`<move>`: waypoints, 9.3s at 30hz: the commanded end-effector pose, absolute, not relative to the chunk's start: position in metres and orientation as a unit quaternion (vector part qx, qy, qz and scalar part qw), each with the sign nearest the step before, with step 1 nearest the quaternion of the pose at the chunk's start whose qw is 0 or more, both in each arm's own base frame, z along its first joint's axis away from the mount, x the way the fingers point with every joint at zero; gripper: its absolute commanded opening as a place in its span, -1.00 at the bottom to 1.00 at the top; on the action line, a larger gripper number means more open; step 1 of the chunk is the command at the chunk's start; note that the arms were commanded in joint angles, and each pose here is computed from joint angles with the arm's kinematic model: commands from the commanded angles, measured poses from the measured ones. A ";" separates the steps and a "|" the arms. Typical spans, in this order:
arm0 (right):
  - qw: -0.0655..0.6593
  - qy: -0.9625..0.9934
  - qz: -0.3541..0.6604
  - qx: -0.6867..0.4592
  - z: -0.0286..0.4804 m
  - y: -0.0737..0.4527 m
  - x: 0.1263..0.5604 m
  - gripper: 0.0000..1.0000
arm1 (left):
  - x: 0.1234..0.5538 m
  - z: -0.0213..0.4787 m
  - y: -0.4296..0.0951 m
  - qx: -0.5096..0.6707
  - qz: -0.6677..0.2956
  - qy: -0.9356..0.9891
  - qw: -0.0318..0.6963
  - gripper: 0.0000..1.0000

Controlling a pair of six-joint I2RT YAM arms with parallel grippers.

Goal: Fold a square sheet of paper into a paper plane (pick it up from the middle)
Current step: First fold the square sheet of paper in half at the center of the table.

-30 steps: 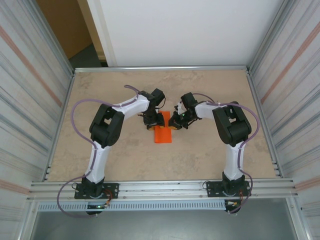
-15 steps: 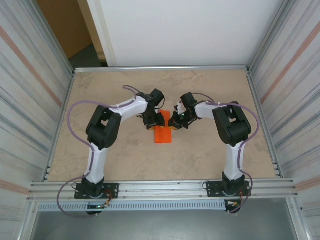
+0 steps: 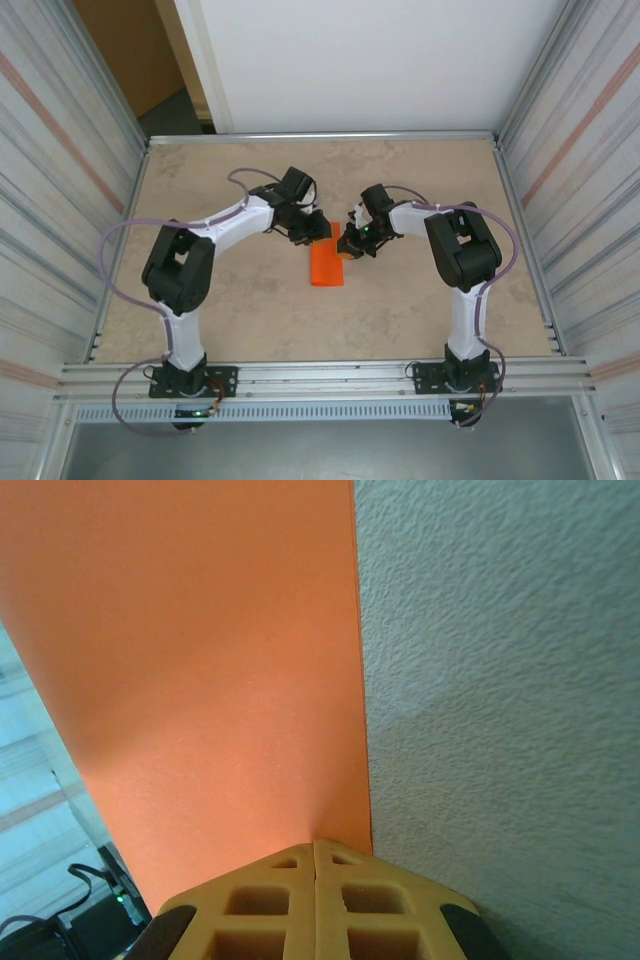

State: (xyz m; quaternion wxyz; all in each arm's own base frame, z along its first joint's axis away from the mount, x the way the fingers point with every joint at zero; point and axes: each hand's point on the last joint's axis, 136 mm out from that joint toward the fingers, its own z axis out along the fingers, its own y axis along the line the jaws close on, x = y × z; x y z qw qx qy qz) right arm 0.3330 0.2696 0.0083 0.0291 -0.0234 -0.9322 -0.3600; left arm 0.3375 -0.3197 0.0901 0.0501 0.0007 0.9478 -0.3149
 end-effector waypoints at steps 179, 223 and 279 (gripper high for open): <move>0.168 -0.981 -0.045 -0.085 -0.106 0.153 0.246 -1.00 | 0.375 0.050 -0.241 -0.054 -0.384 0.919 0.075 -1.00; 0.167 -0.982 -0.039 -0.082 -0.106 0.152 0.245 -1.00 | 0.294 0.043 -0.301 -0.012 -0.401 0.916 0.021 -1.00; 0.021 -0.974 -0.225 -0.013 0.028 0.240 0.329 -0.83 | 0.269 0.080 -0.261 -0.059 -0.407 0.909 0.064 -0.81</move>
